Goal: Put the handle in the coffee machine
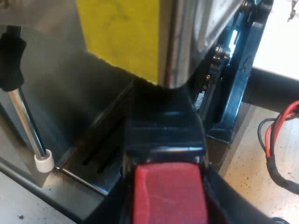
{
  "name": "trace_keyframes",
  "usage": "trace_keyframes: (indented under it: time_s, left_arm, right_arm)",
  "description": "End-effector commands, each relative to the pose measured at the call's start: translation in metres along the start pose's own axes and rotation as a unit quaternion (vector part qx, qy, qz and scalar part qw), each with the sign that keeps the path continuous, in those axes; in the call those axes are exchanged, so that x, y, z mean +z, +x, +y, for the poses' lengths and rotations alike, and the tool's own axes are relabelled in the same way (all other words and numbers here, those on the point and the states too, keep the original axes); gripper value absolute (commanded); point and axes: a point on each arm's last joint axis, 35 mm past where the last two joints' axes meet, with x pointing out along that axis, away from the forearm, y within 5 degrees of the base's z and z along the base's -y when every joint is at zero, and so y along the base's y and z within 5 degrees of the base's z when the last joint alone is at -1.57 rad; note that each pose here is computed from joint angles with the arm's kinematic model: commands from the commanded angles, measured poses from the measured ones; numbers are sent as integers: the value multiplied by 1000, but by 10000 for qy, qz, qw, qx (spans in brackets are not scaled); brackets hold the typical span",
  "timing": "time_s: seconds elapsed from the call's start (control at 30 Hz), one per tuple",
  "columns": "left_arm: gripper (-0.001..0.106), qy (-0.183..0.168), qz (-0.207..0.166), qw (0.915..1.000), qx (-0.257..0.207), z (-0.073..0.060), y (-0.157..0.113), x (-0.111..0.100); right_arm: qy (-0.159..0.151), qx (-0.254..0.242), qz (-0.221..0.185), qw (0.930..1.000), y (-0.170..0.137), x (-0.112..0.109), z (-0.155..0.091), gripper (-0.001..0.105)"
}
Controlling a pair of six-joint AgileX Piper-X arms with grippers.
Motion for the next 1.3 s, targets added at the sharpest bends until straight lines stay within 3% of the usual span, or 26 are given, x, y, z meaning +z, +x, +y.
trace_keyframes:
  time_s: [0.03, 0.2, 0.3, 0.37, 0.43, 0.47, 0.7, 0.87, 1.03, 1.1, 1.17, 1.2, 1.27, 1.3]
  left_arm:
    - [0, 457, -709, 9942, -671, -8, -10, 19]
    - [3, 683, -539, 9946, -562, -9, -9, 15]
    - [28, 473, -272, 9976, -419, -10, -9, 10]
    - [57, 386, -203, 9982, -415, -11, -9, 8]
    - [71, 401, -198, 9981, -421, -11, -9, 8]
    - [72, 422, -199, 9980, -421, -11, -9, 8]
    - [67, 336, 107, 9992, 191, -3, -16, 3]
    - [67, 164, 29, 9980, 605, 8, -35, -3]
    - [64, 209, -353, 9962, 773, 4, -60, 2]
    - [56, 333, -490, 9946, 855, 0, -69, 10]
    - [36, 491, -491, 9916, 1094, -2, -77, 20]
    - [31, 509, -455, 9906, 1182, -2, -79, 23]
    - [0, 457, -345, 9873, 1480, 0, -83, 33]
    - [1, 461, -341, 9869, 1510, 1, -84, 34]
  right_arm:
    - [299, -18, -450, 9985, 4, 18, -3, 19]
    - [249, -85, -594, 9979, 4, 22, -5, 19]
    - [263, -92, -610, 9977, 4, 23, -6, 19]
    - [339, -283, -635, 9970, 3, 25, -8, 19]
    - [318, -312, -692, 9966, 3, 27, -9, 19]
    - [324, -318, -737, 9962, 2, 28, -9, 19]
    - [354, -420, -773, 9955, 2, 32, -11, 19]
    - [354, -420, -773, 9955, 2, 32, -11, 19]
    - [354, -420, -773, 9955, 2, 32, -11, 19]
    - [364, -419, -773, 9955, 2, 32, -11, 19]
    - [373, -418, -774, 9954, 2, 32, -11, 19]
    - [371, -418, -773, 9954, 2, 32, -11, 19]
    - [371, -418, -773, 9954, 2, 32, -11, 19]
    - [372, -430, -767, 9954, 2, 32, -11, 19]
